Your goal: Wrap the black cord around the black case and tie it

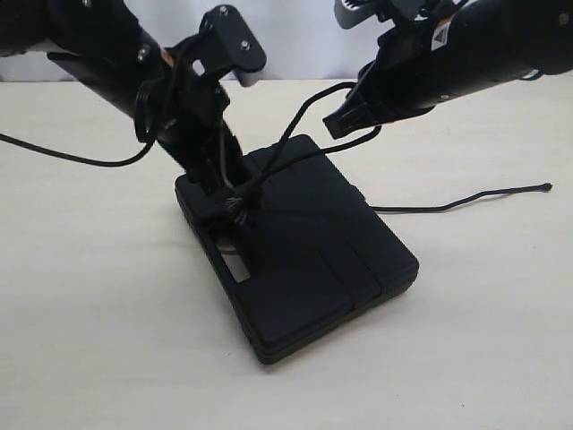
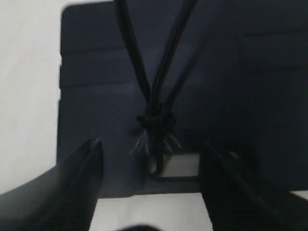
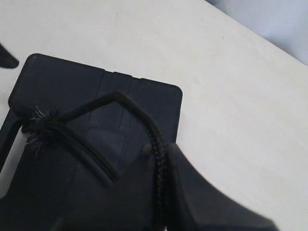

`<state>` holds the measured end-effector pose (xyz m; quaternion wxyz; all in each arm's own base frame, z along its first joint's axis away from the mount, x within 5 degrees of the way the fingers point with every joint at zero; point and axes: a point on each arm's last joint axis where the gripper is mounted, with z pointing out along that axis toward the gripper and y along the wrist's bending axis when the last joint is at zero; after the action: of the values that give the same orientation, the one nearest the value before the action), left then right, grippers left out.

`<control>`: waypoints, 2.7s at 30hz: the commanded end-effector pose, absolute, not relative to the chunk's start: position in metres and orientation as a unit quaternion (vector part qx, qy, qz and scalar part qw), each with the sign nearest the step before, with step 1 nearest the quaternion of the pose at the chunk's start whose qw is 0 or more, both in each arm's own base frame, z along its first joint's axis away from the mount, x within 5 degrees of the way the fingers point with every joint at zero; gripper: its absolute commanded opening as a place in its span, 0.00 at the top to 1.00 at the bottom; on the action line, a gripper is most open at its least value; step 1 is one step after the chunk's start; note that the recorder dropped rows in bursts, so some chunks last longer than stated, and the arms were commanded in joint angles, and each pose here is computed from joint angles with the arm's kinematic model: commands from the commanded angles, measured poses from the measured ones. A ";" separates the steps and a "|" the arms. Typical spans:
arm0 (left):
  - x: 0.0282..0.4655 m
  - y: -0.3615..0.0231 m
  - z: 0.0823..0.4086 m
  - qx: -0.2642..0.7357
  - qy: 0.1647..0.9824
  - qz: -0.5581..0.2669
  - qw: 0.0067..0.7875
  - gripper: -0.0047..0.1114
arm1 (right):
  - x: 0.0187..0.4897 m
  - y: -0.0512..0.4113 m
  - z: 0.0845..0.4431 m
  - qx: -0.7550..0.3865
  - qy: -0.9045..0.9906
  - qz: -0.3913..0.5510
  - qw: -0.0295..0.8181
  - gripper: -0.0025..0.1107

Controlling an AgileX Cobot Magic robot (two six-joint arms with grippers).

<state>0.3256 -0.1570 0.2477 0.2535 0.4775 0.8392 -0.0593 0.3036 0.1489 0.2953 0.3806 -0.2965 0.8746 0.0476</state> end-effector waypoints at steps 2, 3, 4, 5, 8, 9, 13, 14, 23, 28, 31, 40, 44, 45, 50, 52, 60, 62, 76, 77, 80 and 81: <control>0.329 -0.157 0.222 0.464 0.850 -0.056 0.245 0.47 | 0.304 0.147 0.300 -0.294 0.872 0.046 0.388 0.94; 0.330 -0.157 0.218 0.460 0.850 -0.053 0.252 0.47 | 0.304 0.147 0.300 -0.294 0.873 0.046 0.387 0.94; 0.330 -0.156 0.213 0.457 0.849 -0.049 0.260 0.47 | 0.304 0.147 0.300 -0.294 0.873 0.046 0.386 0.94; 0.330 -0.155 0.209 0.453 0.849 -0.044 0.269 0.47 | 0.304 0.147 0.300 -0.294 0.873 0.046 0.386 0.94; 0.326 -0.151 0.195 0.457 0.843 -0.029 0.284 0.47 | 0.304 0.148 0.300 -0.283 0.877 0.053 0.385 0.94; 0.325 -0.149 0.190 0.460 0.841 -0.025 0.284 0.47 | 0.304 0.148 0.300 -0.279 0.878 0.054 0.384 0.94; 0.323 -0.141 0.177 0.432 0.843 -0.010 0.320 0.47 | 0.303 0.147 0.300 -0.277 0.880 0.055 0.381 0.94; 0.322 -0.140 0.175 0.432 0.840 -0.007 0.327 0.47 | 0.303 0.147 0.300 -0.276 0.881 0.055 0.381 0.94; 0.318 -0.144 0.172 0.432 0.837 -0.034 0.334 0.47 | 0.303 0.147 0.299 -0.277 0.882 0.055 0.378 0.94; 0.312 -0.146 0.187 0.443 0.822 -0.076 0.349 0.47 | 0.303 0.147 0.299 -0.277 0.882 0.055 0.377 0.94; 0.310 -0.130 0.212 0.425 0.813 -0.131 0.376 0.47 | 0.303 0.147 0.299 -0.277 0.883 0.055 0.376 0.94; 0.304 -0.097 0.200 0.347 0.772 -0.271 0.458 0.47 | 0.302 0.147 0.299 -0.279 0.883 0.051 0.374 0.94; 0.315 -0.098 0.183 0.342 0.784 -0.275 0.440 0.47 | 0.302 0.147 0.299 -0.279 0.883 0.051 0.374 0.94; 0.318 -0.100 0.180 0.343 0.782 -0.284 0.437 0.47 | 0.302 0.147 0.299 -0.279 0.883 0.051 0.374 0.94; 0.329 -0.104 0.167 0.342 0.780 -0.305 0.426 0.47 | 0.302 0.147 0.299 -0.277 0.884 0.052 0.374 0.94; 0.330 -0.103 0.163 0.345 0.784 -0.299 0.420 0.47 | 0.302 0.147 0.299 -0.277 0.884 0.052 0.374 0.94; 0.339 -0.103 0.152 0.372 0.787 -0.282 0.403 0.47 | 0.303 0.147 0.300 -0.275 0.882 0.054 0.380 0.94; 0.342 -0.107 0.153 0.384 0.777 -0.290 0.405 0.47 | 0.303 0.147 0.300 -0.275 0.882 0.054 0.380 0.94; 0.356 -0.143 0.135 0.468 0.777 -0.198 0.373 0.83 | 0.304 0.148 0.301 -0.258 0.882 0.063 0.389 0.94; 0.355 -0.144 0.136 0.469 0.774 -0.205 0.373 0.96 | 0.305 0.148 0.301 -0.249 0.884 0.068 0.391 0.94; 0.353 -0.147 0.137 0.473 0.767 -0.222 0.373 0.96 | 0.305 0.148 0.301 -0.232 0.889 0.075 0.388 0.85; 0.353 -0.147 0.137 0.473 0.767 -0.222 0.373 0.96 | 0.304 0.147 0.302 -0.224 0.891 0.077 0.387 0.76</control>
<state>0.3529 -0.1445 0.1334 0.3644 0.4598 0.7799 -0.2180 0.3036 0.1489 0.2961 0.3757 -0.2371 0.8929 0.0730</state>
